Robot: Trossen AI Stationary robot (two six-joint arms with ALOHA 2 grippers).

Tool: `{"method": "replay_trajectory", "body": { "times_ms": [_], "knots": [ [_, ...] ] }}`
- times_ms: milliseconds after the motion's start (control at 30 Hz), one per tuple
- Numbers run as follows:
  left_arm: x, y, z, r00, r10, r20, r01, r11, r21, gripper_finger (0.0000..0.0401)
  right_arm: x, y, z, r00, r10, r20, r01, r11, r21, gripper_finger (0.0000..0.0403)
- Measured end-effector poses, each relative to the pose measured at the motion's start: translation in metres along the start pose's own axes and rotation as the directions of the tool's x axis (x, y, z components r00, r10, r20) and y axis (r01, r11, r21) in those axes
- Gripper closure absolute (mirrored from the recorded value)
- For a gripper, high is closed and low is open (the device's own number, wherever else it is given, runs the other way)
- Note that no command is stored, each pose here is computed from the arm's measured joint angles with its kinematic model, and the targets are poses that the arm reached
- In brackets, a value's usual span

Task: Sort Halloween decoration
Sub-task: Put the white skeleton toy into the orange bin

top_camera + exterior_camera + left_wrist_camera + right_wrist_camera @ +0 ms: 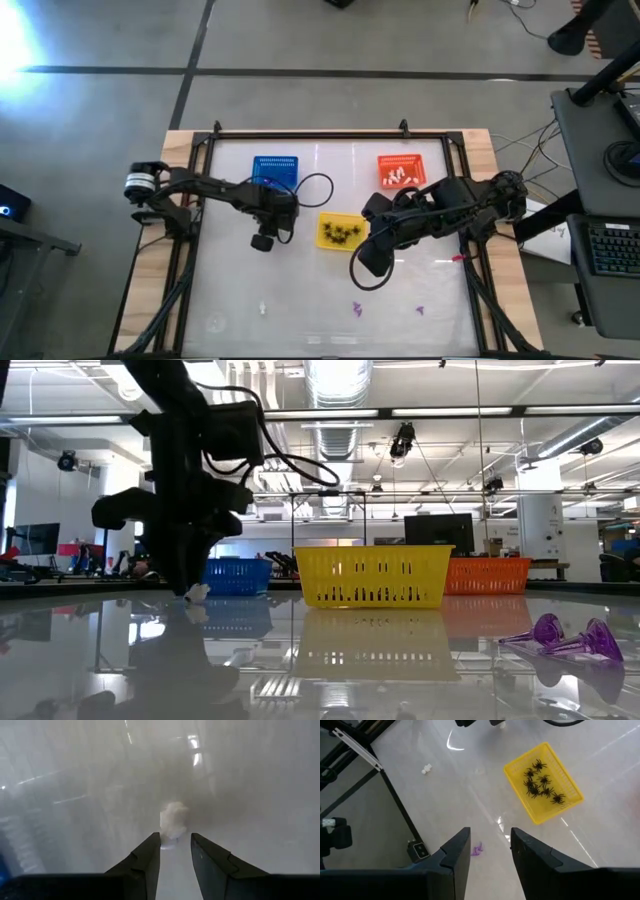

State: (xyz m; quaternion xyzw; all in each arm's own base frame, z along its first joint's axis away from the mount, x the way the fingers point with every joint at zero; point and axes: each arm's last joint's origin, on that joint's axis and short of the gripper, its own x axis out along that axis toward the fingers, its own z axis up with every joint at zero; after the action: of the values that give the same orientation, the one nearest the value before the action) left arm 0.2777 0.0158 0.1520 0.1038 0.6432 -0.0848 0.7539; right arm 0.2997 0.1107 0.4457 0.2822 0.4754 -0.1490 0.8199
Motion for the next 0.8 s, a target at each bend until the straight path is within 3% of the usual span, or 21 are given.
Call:
{"method": "replay_trajectory", "body": {
  "times_ms": [333,600,800],
  "knots": [
    [0.017,0.001,0.002,0.999,-0.024,-0.045,0.022,0.999,-0.044,0.0309,0.000,0.000,0.000,1.000,0.000,0.000,0.000,1.000,-0.004,0.0271],
    [0.009,0.002,0.006,1.000,-0.017,-0.024,0.014,0.994,-0.105,0.0313,0.000,0.000,0.000,1.000,0.000,0.000,0.000,1.000,-0.027,0.0275],
    [0.007,0.003,0.009,1.000,-0.011,-0.007,0.010,0.995,-0.102,0.0368,0.000,0.000,0.000,1.000,0.000,0.000,0.000,1.000,-0.028,0.0275]
  ]
}}
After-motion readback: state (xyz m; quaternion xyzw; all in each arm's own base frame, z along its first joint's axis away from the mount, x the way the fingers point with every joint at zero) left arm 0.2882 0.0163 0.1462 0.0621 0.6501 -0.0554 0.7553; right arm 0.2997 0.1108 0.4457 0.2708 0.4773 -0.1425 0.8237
